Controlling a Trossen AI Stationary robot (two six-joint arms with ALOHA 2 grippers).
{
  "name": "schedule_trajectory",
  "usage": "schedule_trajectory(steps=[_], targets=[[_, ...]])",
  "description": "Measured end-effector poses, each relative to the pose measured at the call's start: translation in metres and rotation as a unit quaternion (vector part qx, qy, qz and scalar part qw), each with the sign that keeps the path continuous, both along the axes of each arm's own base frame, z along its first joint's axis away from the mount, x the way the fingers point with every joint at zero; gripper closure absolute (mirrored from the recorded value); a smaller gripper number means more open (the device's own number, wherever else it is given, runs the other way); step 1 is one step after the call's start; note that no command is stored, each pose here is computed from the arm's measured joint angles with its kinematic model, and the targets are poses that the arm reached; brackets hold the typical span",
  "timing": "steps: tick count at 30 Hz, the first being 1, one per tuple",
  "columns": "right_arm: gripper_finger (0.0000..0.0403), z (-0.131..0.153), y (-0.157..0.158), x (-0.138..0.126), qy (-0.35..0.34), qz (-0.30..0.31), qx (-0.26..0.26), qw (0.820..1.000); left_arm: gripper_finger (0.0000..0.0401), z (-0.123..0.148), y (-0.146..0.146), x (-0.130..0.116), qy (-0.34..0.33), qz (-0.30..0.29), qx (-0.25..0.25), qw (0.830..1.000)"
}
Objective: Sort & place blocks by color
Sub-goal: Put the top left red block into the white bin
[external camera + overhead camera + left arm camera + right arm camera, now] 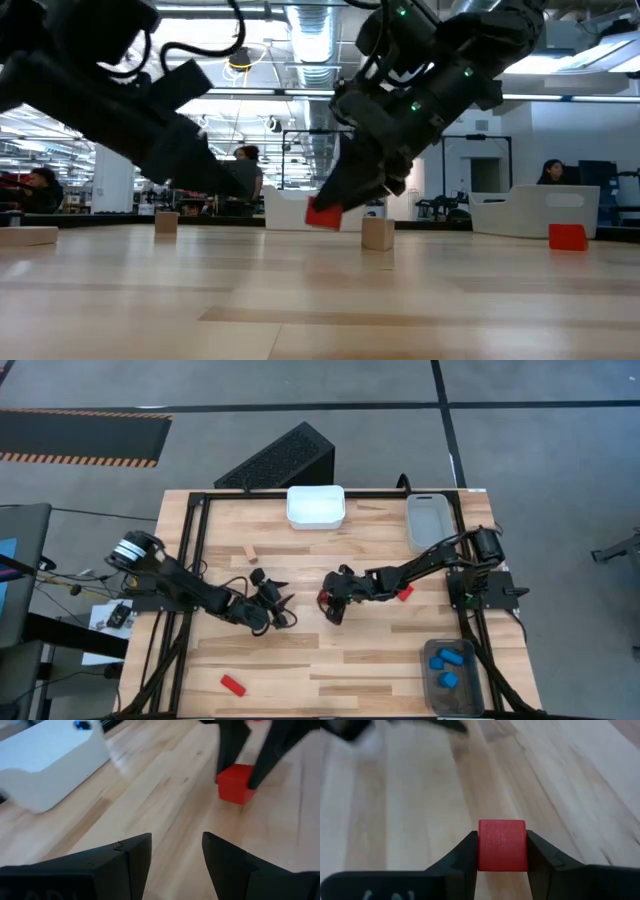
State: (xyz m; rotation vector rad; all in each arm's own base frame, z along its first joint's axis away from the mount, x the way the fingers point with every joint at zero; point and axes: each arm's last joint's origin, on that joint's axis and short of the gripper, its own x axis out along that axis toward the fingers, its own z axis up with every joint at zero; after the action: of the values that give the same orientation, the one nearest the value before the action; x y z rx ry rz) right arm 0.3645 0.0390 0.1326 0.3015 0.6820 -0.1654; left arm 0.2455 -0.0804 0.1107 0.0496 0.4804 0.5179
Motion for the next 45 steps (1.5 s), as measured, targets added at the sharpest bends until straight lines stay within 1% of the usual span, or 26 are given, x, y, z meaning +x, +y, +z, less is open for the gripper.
schedule_trajectory(steps=[3, 6, 10, 13, 15, 16, 18, 20, 22, 24, 27, 30, 34, 39, 42, 45], targets=[[0.0280, 0.003, 0.002, 0.002, -0.018, 0.009, 0.008, 1.000, 0.0235, 0.000, -0.006, 0.012, 0.005, -0.027, 0.020, 0.999], [0.0273, 0.006, 0.005, 0.004, -0.038, 0.013, 0.009, 0.999, 0.0235, 0.006, -0.011, 0.024, 0.002, -0.039, 0.038, 0.999], [0.0264, 0.009, 0.010, 0.005, -0.054, 0.024, 0.004, 0.998, 0.0235, 0.016, -0.018, 0.032, 0.001, -0.057, 0.065, 0.996], [0.0269, 0.009, 0.011, 0.003, -0.045, 0.037, -0.010, 0.998, 0.0231, 0.020, -0.024, 0.033, 0.004, -0.062, 0.089, 0.994], [0.0271, 0.011, 0.010, -0.003, -0.037, 0.041, -0.018, 0.998, 0.0223, 0.021, -0.028, 0.032, 0.006, -0.064, 0.102, 0.993], [0.0271, 0.011, 0.007, -0.005, -0.042, 0.036, -0.017, 0.998, 0.0218, 0.021, -0.029, 0.030, 0.009, -0.062, 0.108, 0.992], [0.0267, 0.008, -0.001, -0.017, -0.037, 0.022, -0.012, 0.999, 0.0207, 0.020, -0.031, 0.027, 0.010, -0.049, 0.122, 0.991], [0.0262, 0.006, -0.006, -0.025, -0.065, 0.008, -0.003, 0.998, 0.0193, 0.018, -0.033, 0.024, 0.014, -0.034, 0.128, 0.991], [0.0260, 0.008, -0.009, -0.033, -0.104, -0.003, 0.010, 0.995, 0.0179, 0.017, -0.033, 0.023, 0.011, -0.020, 0.129, 0.991], [0.0260, 0.010, -0.008, -0.039, -0.146, -0.008, 0.029, 0.989, 0.0164, 0.018, -0.033, 0.023, 0.001, -0.016, 0.120, 0.993], [0.0265, 0.015, -0.002, -0.042, -0.199, 0.003, 0.043, 0.979, 0.0145, 0.021, -0.031, 0.027, -0.014, -0.018, 0.105, 0.994], [0.0263, 0.023, 0.008, -0.041, -0.240, 0.018, 0.052, 0.969, 0.0132, 0.023, -0.028, 0.032, -0.024, -0.040, 0.089, 0.995], [0.0255, 0.032, 0.021, -0.041, -0.287, 0.038, 0.065, 0.955, 0.0125, 0.026, -0.026, 0.036, -0.031, -0.076, 0.070, 0.994], [0.0257, 0.037, 0.029, -0.042, -0.310, 0.050, 0.073, 0.947, 0.0124, 0.027, -0.026, 0.037, -0.029, -0.081, 0.082, 0.993], [0.0257, 0.039, 0.030, -0.042, -0.319, 0.050, 0.075, 0.944, 0.0124, 0.032, -0.028, 0.039, -0.048, -0.089, 0.087, 0.991], [0.0254, 0.040, 0.030, -0.042, -0.324, 0.035, 0.081, 0.942, 0.0124, 0.040, -0.034, 0.042, -0.074, -0.103, 0.095, 0.987]])
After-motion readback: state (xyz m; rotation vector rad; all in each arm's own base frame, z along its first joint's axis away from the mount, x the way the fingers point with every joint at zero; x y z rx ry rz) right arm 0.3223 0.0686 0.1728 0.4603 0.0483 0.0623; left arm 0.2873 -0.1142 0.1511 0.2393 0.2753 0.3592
